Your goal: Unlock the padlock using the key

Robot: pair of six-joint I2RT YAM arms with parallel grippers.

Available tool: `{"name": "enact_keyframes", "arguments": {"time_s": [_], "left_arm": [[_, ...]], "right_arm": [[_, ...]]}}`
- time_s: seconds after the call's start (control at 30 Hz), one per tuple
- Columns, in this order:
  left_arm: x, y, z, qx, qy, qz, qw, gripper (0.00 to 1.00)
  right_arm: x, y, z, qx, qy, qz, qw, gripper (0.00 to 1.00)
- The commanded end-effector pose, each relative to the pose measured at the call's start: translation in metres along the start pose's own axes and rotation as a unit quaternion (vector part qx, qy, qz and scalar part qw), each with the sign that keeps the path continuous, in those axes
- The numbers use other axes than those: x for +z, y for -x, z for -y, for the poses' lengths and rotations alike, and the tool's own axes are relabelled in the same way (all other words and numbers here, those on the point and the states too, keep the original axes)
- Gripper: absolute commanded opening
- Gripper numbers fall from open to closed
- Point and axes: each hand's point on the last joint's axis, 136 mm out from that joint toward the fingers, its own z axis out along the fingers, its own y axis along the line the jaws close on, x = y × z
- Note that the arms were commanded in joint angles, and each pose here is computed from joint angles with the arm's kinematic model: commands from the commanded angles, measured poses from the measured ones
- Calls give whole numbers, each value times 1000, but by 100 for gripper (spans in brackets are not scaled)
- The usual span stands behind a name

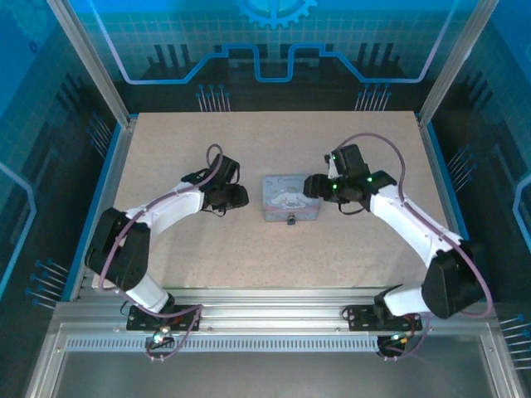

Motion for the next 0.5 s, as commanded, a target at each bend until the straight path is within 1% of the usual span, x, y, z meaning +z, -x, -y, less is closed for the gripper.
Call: {"name": "enact_keyframes", "arguments": {"time_s": [0.0, 0.17, 0.33, 0.47], "left_arm": [[9, 13, -13, -12, 59, 1, 998, 39], [25, 22, -15, -12, 91, -5, 996, 33], [36, 24, -23, -12, 121, -10, 992, 31], [43, 19, -28, -13, 130, -17, 991, 31]], "right_arm": [[-5, -30, 10, -9, -22, -25, 999, 64], [-18, -48, 18, -2, -28, -17, 999, 64], [-27, -55, 23, 1, -29, -10, 1000, 64], [-29, -54, 23, 3, -28, -8, 1000, 65]]}}
